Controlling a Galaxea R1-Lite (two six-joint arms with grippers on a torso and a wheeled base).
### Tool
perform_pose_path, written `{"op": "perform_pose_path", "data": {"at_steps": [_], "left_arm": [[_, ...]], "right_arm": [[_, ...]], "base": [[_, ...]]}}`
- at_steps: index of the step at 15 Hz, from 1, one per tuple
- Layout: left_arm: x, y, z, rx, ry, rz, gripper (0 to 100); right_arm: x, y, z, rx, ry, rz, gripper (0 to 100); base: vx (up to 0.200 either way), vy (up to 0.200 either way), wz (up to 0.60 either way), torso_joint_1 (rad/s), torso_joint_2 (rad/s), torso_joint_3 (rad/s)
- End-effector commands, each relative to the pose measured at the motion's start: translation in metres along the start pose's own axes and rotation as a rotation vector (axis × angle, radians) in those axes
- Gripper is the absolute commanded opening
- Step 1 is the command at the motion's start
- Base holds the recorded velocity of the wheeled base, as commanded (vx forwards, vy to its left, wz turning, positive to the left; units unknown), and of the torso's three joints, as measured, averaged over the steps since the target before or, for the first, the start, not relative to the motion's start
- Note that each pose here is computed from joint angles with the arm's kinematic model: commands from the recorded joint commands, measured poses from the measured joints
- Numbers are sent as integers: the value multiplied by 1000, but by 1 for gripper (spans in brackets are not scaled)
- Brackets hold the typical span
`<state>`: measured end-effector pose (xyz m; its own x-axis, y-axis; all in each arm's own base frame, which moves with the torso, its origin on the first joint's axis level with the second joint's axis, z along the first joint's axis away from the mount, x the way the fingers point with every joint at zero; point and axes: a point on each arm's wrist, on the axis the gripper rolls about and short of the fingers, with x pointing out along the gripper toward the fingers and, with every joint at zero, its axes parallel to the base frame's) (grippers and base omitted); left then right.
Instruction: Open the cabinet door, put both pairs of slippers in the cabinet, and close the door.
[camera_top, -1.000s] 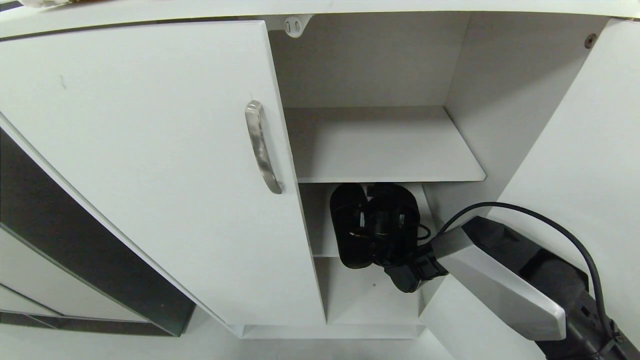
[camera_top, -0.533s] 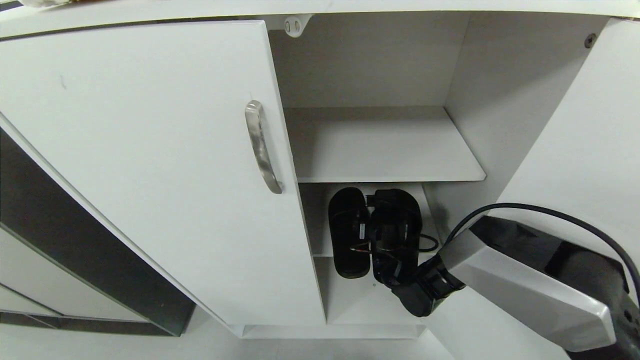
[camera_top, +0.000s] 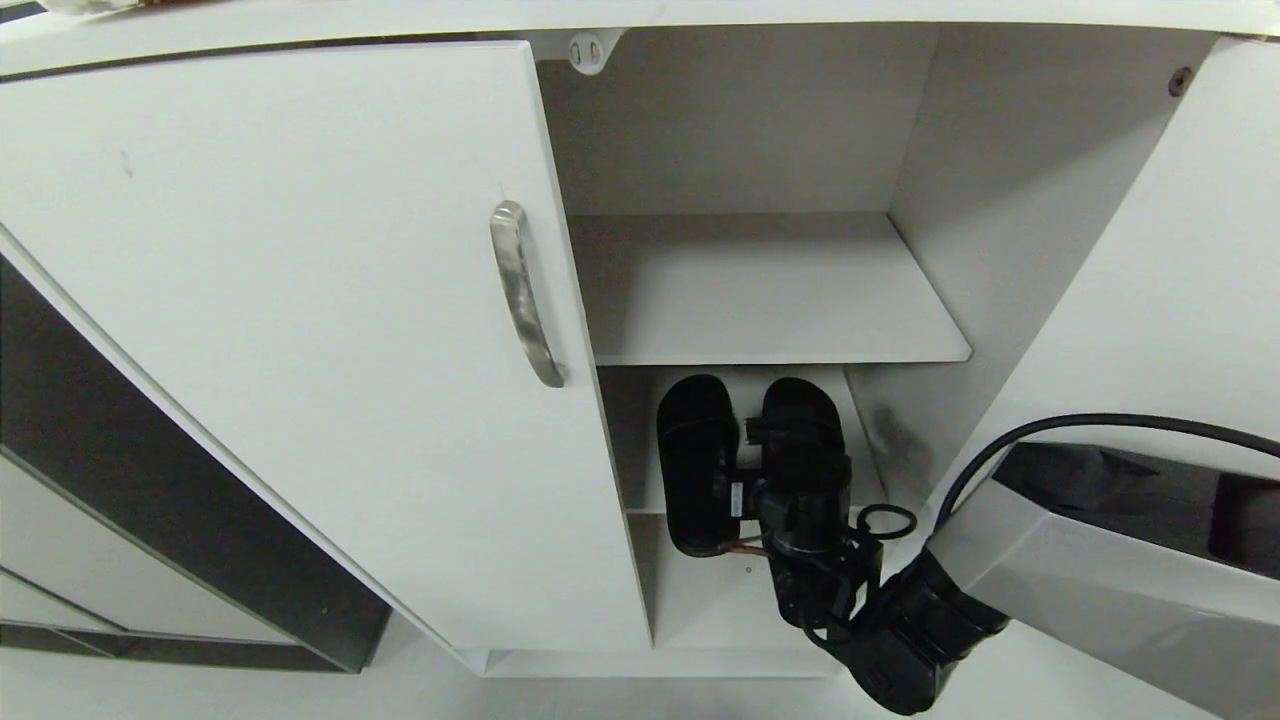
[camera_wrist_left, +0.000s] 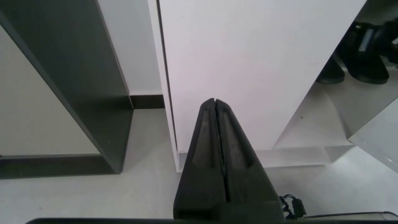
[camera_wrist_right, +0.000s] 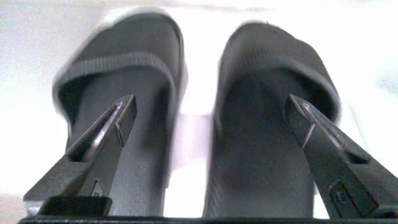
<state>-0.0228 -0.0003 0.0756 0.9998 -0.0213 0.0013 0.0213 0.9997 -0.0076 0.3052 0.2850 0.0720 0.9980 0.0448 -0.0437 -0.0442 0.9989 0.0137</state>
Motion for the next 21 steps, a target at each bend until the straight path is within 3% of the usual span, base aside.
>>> {"op": "perform_pose_path", "data": {"at_steps": [1, 8, 17, 21], "left_arm": [[0, 0, 0, 0, 1, 0, 0], [0, 0, 0, 3, 1, -2, 0], [0, 0, 0, 3, 1, -2, 0], [0, 0, 0, 6, 1, 9, 0]], "right_arm": [[-38, -8, 14, 11, -11, 56, 0], [-62, -7, 16, -22, -55, 106, 0], [-62, -8, 14, -25, -50, 107, 0], [-63, -9, 12, -27, -45, 107, 0]], "base": [[0, 0, 0, 0, 0, 0], [0, 0, 0, 0, 0, 0], [-200, 0, 0, 2, 2, 2], [0, 0, 0, 0, 0, 0]]}}
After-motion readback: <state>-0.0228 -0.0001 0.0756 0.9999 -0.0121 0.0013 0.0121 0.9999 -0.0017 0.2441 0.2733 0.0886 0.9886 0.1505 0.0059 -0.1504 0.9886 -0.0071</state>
